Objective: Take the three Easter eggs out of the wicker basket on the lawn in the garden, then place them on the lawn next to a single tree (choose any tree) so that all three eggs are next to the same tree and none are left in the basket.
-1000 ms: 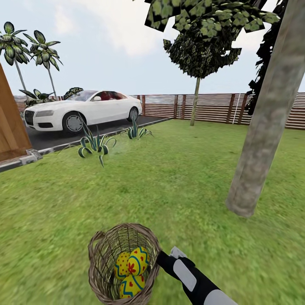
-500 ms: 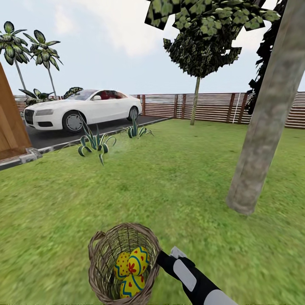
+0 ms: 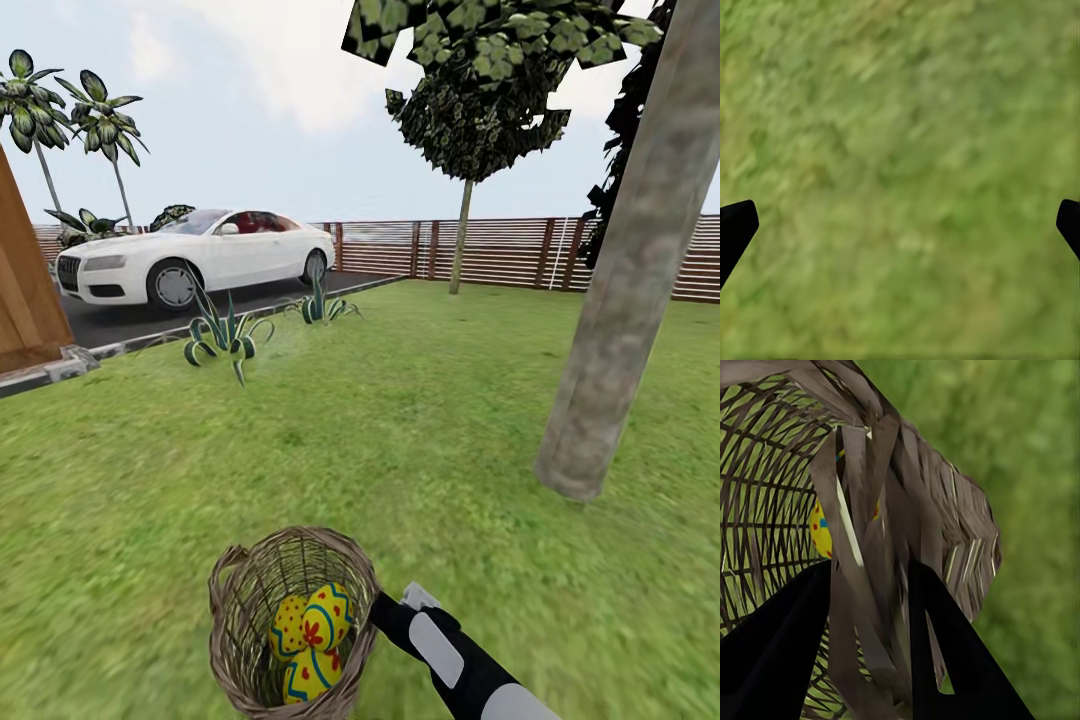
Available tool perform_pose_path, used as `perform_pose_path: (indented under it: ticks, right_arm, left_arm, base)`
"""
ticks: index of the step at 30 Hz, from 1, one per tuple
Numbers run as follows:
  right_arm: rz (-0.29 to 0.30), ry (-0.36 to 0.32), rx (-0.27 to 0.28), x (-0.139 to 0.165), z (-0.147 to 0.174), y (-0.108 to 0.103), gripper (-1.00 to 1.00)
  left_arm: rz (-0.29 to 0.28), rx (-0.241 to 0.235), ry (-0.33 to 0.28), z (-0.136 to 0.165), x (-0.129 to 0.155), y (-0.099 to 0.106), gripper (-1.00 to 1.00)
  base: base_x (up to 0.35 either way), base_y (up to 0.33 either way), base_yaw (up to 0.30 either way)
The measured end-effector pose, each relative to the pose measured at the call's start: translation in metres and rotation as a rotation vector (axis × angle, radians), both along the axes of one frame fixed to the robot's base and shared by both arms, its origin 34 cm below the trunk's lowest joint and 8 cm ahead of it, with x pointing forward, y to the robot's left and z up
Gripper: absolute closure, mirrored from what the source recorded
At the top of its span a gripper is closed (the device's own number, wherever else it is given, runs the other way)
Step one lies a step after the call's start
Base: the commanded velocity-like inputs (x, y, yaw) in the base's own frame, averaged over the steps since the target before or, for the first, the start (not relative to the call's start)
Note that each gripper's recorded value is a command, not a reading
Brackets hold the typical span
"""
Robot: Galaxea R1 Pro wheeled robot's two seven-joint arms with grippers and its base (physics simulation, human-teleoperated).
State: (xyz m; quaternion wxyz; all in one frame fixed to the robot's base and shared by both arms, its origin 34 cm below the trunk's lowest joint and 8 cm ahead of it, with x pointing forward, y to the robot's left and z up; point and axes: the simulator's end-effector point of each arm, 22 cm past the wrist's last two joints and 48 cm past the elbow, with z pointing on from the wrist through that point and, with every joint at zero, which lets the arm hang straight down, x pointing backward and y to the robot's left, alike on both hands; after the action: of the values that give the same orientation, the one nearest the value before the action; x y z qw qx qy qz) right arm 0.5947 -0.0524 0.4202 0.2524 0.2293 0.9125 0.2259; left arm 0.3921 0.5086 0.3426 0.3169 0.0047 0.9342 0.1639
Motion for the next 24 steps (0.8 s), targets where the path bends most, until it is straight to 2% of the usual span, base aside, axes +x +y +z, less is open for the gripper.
perform_pose_path:
  ticks: [8, 12, 24]
  right_arm:
    - [-0.010, -0.006, 0.015, -0.001, -0.013, 0.002, 1.00]
    - [0.016, -0.021, 0.020, 0.001, -0.013, 0.008, 1.00]
    - [0.016, -0.022, 0.021, 0.002, -0.013, 0.008, 1.00]
  left_arm:
    - [-0.001, 0.000, -0.001, -0.017, -0.004, 0.000, -1.00]
    - [0.000, 0.001, -0.001, -0.026, -0.006, 0.000, -1.00]
    - [-0.001, 0.000, -0.001, -0.026, -0.006, 0.000, -1.00]
  base:
    - [0.000, 0.000, 0.000]
    - [0.000, 0.000, 0.000]
    - [0.000, 0.000, 0.000]
